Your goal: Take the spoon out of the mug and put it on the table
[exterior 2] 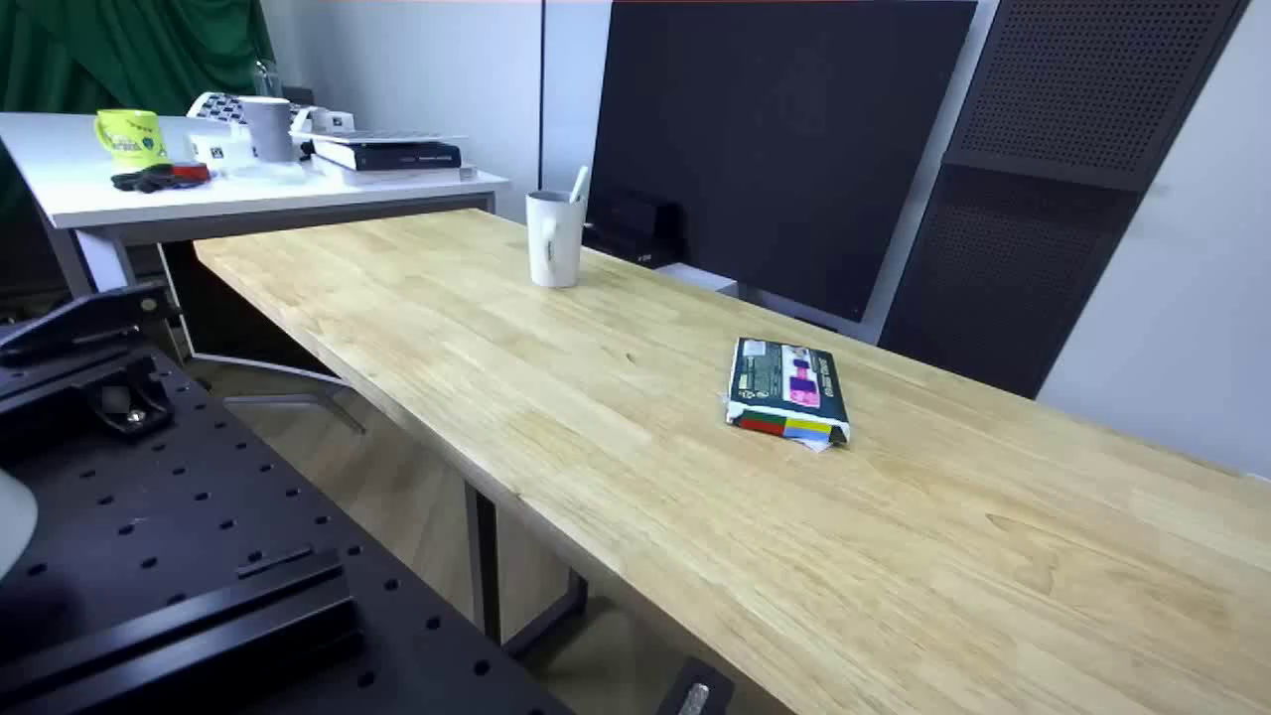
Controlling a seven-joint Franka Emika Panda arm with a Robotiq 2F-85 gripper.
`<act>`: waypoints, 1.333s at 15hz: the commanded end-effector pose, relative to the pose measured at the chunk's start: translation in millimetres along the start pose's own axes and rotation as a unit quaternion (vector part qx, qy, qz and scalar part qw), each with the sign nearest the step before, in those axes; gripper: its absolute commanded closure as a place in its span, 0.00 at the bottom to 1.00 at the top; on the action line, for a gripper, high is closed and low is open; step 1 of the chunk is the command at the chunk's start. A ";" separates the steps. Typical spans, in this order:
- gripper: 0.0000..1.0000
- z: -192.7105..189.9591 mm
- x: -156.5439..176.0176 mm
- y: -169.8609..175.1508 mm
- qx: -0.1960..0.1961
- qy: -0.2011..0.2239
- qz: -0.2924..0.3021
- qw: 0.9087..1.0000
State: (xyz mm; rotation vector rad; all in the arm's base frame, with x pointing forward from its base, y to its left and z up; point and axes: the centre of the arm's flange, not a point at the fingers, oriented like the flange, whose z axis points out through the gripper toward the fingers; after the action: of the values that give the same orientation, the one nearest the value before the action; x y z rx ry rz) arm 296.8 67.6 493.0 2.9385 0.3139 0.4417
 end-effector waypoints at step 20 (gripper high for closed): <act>0.00 41.4 74.4 92.8 0.100 -0.071 -0.001 0.992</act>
State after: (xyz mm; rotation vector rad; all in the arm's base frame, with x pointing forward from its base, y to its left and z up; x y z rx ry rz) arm 347.5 4.2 481.2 3.0762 0.3355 0.3081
